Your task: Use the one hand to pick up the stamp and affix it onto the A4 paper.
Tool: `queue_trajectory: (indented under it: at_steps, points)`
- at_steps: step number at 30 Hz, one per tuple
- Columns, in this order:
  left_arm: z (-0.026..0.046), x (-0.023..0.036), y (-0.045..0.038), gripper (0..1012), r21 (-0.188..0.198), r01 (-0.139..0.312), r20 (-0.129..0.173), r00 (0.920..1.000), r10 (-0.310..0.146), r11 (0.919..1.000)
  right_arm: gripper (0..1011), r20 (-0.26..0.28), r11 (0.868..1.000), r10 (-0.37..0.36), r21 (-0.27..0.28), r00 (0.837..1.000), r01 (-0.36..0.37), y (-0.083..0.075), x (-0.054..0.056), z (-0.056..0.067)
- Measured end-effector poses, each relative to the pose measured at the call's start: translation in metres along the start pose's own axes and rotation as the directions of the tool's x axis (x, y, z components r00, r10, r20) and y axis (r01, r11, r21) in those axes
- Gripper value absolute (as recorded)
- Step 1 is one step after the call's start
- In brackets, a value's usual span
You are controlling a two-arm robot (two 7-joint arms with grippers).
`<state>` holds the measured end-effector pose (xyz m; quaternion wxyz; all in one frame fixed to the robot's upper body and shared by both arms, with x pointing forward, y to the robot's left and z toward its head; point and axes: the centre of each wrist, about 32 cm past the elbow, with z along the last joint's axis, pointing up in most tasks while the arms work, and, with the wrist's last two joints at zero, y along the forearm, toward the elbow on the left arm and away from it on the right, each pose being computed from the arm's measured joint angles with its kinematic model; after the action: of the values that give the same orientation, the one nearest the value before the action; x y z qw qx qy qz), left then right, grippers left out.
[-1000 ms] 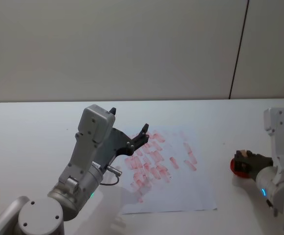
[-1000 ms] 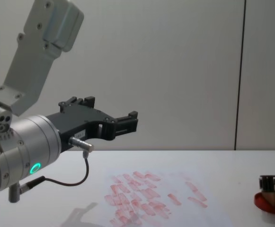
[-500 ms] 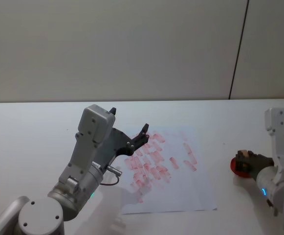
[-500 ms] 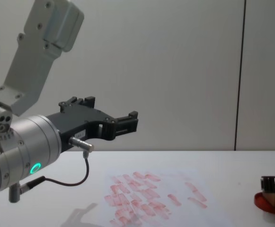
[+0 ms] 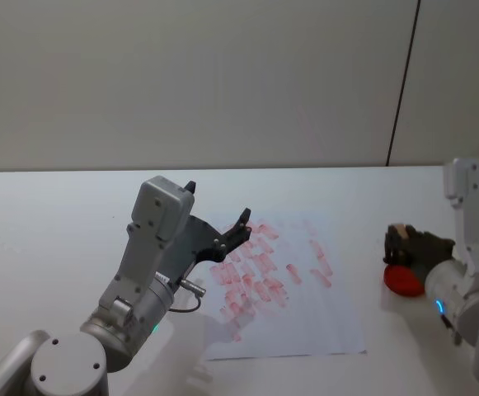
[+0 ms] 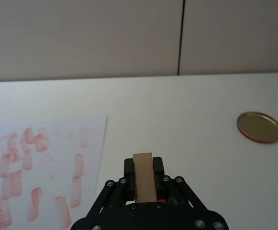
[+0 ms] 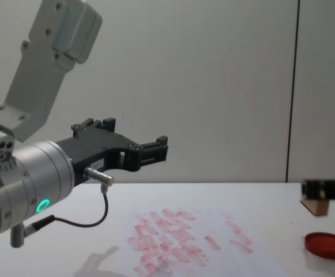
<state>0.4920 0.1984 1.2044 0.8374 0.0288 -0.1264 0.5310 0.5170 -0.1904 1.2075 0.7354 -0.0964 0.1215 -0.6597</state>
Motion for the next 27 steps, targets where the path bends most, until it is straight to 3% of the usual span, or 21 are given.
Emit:
queue_trajectory:
  at_steps: [6, 13, 19, 27]
  points:
    - [0.0000, 0.0000, 0.0000, 993, 0.000, 0.000, 0.000, 1.0000, 0.000, 1.0000, 224, 0.015, 0.997, 0.058, 0.050, 0.998, -0.059, -0.006, -0.010, 0.011]
    - [0.0000, 0.0000, 0.0000, 993, 0.000, 0.000, 0.000, 1.0000, 0.000, 1.0000, 224, 0.028, 0.991, 0.118, 0.060, 0.993, -0.120, -0.006, -0.022, 0.017]
    - [0.0000, 0.0000, 0.0000, 993, 0.000, 0.000, 0.000, 1.0000, 0.000, 1.0000, 224, 0.034, 0.988, 0.149, 0.034, 0.988, -0.150, 0.003, -0.032, 0.015]
    - [0.0000, 0.0000, 0.0000, 993, 0.000, 0.000, 0.000, 1.0000, 0.000, 1.0000, 224, 0.036, 0.986, 0.168, -0.023, 0.985, -0.167, 0.027, -0.042, 0.010]
